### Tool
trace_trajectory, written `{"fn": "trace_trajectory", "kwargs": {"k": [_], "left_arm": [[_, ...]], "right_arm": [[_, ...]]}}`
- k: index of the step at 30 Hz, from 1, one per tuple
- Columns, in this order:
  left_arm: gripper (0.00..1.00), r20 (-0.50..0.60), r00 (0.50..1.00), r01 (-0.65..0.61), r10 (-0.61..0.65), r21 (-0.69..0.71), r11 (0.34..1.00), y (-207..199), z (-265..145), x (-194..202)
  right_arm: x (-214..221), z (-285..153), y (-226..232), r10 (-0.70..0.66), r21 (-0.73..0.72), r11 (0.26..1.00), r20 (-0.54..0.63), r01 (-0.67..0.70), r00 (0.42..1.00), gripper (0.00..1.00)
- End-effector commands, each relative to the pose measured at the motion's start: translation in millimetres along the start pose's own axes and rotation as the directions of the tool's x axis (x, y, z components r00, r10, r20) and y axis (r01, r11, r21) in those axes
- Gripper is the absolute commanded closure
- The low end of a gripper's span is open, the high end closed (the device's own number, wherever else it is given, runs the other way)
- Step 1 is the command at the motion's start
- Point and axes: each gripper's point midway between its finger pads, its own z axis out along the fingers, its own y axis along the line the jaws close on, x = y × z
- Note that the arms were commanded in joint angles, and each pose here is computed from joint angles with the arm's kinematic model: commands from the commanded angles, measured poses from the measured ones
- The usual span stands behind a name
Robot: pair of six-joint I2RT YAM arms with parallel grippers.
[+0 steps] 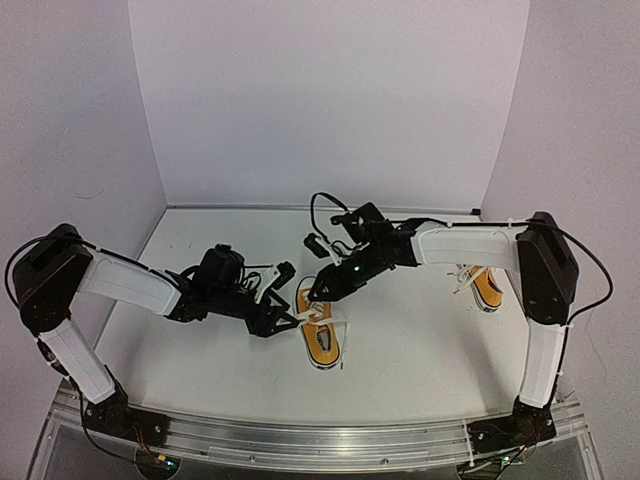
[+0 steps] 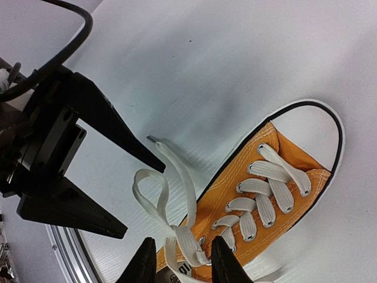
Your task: Tie the shoes
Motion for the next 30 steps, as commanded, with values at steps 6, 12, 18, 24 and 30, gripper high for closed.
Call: {"fn": "trace_trajectory", "kwargs": {"k": [6, 12, 18, 24, 30], "left_arm": [[0.43, 0.062, 0.998, -0.018, 0.019, -0.003, 1.000, 4.4, 2.6, -21.2], [0.46, 0.060, 0.998, -0.016, 0.017, -0.013, 1.000, 6.2, 2.8, -21.0], [0.56, 0.048, 0.999, -0.016, 0.017, -0.017, 1.000, 7.9, 4.6, -19.1], [0.86, 0.027, 0.999, -0.025, 0.025, -0.018, 1.000, 9.5, 6.5, -16.1], [1.00, 0.002, 1.000, -0.030, 0.030, -0.001, 1.000, 8.9, 9.4, -12.6]], "right_arm": [[6.1, 16.7, 0.1, -0.035, 0.000, 0.999, -0.047, 0.036, 0.998, 0.71], [10.0, 22.6, -1.8, -0.032, 0.004, 0.999, -0.062, 0.033, 0.998, 0.73], [14.1, 22.5, -5.1, -0.024, 0.024, 0.999, -0.070, 0.026, 0.997, 0.89], [12.9, 12.3, -0.4, -0.016, 0.027, 0.999, -0.054, 0.017, 0.998, 1.00], [5.1, -4.1, 3.2, 0.006, 0.037, 0.999, 0.007, -0.006, 1.000, 1.00]]}}
